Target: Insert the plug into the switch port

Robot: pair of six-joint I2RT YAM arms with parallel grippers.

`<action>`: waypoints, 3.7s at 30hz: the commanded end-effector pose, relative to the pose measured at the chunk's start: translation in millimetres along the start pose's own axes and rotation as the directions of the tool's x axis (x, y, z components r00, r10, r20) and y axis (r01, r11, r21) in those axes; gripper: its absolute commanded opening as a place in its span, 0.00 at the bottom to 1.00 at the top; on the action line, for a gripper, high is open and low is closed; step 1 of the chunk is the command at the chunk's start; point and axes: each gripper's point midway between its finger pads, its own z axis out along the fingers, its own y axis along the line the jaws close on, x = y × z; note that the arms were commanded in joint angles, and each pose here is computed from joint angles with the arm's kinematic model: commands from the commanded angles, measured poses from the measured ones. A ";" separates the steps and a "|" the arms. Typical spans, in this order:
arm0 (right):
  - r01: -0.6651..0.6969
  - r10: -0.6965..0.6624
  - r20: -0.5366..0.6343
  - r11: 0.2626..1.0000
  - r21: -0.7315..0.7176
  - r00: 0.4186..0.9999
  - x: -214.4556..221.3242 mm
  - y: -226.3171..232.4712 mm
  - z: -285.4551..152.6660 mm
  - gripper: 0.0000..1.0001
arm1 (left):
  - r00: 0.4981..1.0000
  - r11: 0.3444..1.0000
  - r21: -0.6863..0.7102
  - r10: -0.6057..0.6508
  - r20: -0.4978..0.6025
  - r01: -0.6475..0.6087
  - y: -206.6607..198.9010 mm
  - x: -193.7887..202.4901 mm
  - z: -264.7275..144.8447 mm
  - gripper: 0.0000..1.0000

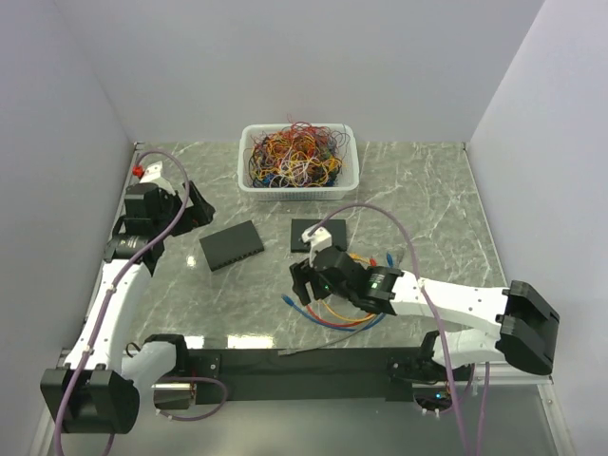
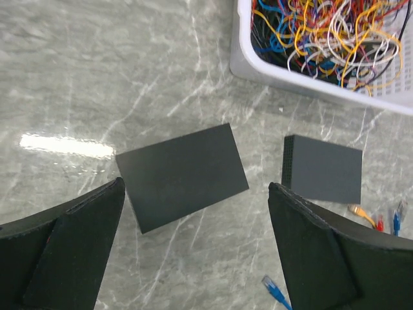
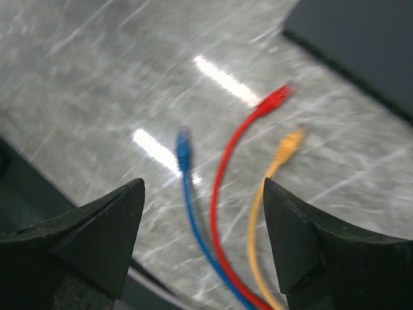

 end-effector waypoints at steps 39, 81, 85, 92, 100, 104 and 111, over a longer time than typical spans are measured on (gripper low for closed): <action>0.033 -0.051 -0.223 0.996 -0.084 0.973 62.3 47.2 74.5 0.38 | 0.997 1.000 -0.023 0.023 0.078 -0.022 1.1 -15.9 -13.0 0.99; 0.107 0.116 0.183 0.479 -0.871 0.976 -117.6 109.9 -86.2 0.00 | 0.991 0.526 0.840 0.044 0.127 -0.131 -159.8 -25.2 -104.2 0.89; 0.094 0.142 0.189 0.504 -0.859 0.972 -124.0 100.4 -81.5 0.00 | 0.991 0.536 0.834 0.059 0.117 -0.131 -159.1 -20.2 -102.0 0.81; 0.044 0.135 0.180 0.670 -0.741 0.974 -130.5 77.3 -41.1 0.00 | 0.990 0.723 0.680 0.038 0.135 -0.121 -134.5 -28.5 -69.7 0.84; -0.029 0.111 0.150 0.886 -0.464 0.982 -112.0 30.3 1.9 0.00 | 0.993 0.892 0.449 0.005 0.122 -0.060 -91.5 -31.2 -30.7 0.90; -0.023 0.081 0.137 0.925 -0.379 0.987 -102.1 24.5 10.7 0.00 | 0.995 0.917 0.396 -0.002 0.101 -0.038 -81.5 -29.0 -20.1 0.90; -0.042 0.069 0.107 0.971 -0.237 0.992 -89.2 6.5 26.2 0.00 | 0.999 0.965 0.263 -0.026 0.037 0.015 -54.6 -20.0 7.2 0.90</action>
